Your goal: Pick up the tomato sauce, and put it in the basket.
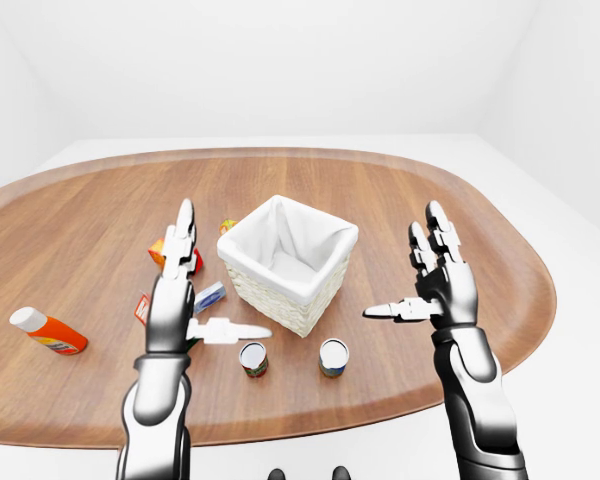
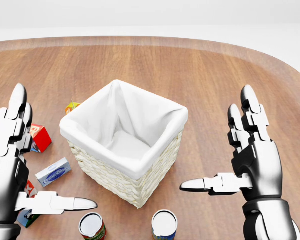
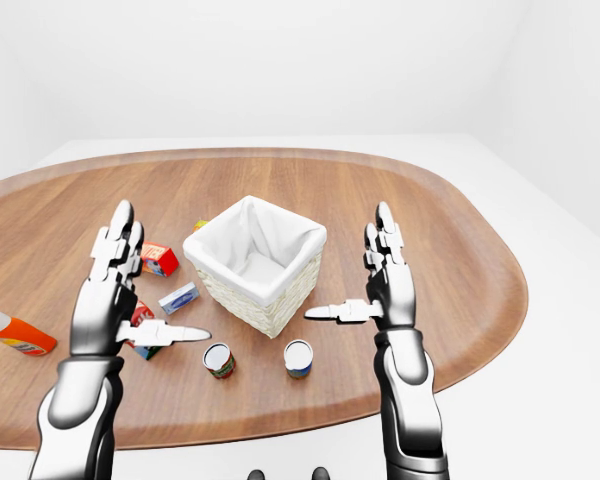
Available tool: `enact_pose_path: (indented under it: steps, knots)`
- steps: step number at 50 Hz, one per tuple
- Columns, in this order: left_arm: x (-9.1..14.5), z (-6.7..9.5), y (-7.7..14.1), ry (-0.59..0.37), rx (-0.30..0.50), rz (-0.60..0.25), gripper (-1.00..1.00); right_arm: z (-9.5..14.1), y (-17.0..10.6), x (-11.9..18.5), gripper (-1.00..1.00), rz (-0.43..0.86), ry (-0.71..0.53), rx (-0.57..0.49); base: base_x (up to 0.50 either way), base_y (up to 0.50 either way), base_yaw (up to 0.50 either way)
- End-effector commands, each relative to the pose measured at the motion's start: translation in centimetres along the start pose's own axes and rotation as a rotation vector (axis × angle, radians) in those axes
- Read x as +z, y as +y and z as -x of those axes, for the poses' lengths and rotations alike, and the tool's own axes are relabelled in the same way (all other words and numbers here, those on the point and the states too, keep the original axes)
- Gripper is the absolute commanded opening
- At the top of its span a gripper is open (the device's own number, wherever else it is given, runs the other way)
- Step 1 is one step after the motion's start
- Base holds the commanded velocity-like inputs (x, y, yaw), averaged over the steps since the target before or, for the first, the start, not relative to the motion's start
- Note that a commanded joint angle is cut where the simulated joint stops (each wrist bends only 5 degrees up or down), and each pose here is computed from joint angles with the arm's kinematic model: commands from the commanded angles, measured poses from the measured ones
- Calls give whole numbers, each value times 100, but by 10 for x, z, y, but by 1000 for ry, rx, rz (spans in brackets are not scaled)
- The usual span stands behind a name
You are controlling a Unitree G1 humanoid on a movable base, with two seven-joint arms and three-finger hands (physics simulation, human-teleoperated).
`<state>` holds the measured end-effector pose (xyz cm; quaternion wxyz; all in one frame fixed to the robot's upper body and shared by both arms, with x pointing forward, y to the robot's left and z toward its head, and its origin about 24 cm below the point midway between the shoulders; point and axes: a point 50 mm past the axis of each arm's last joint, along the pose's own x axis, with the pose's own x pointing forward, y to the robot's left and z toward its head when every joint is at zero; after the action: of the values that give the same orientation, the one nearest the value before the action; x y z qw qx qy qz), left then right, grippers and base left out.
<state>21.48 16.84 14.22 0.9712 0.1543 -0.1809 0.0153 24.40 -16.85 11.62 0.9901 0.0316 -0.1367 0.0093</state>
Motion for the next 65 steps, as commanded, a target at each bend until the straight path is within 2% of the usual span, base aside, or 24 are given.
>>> enact_pose_path:
  steps: [1,14,42,65]
  knots:
    - [-5,5,-1,38,-12,-48,100,0,0,0,100,0,-1,-2,0,0,0]
    - [-14,11,-2,86,-29,-83,100,0,0,-1,100,0,4,-2,0,0,0]
    - [-5,22,-6,84,-63,-118,100,0,1,-8,100,3,35,1,0,0,0]
    - [-12,29,-10,131,-82,-143,100,0,0,-3,100,4,14,-3,0,0,0]
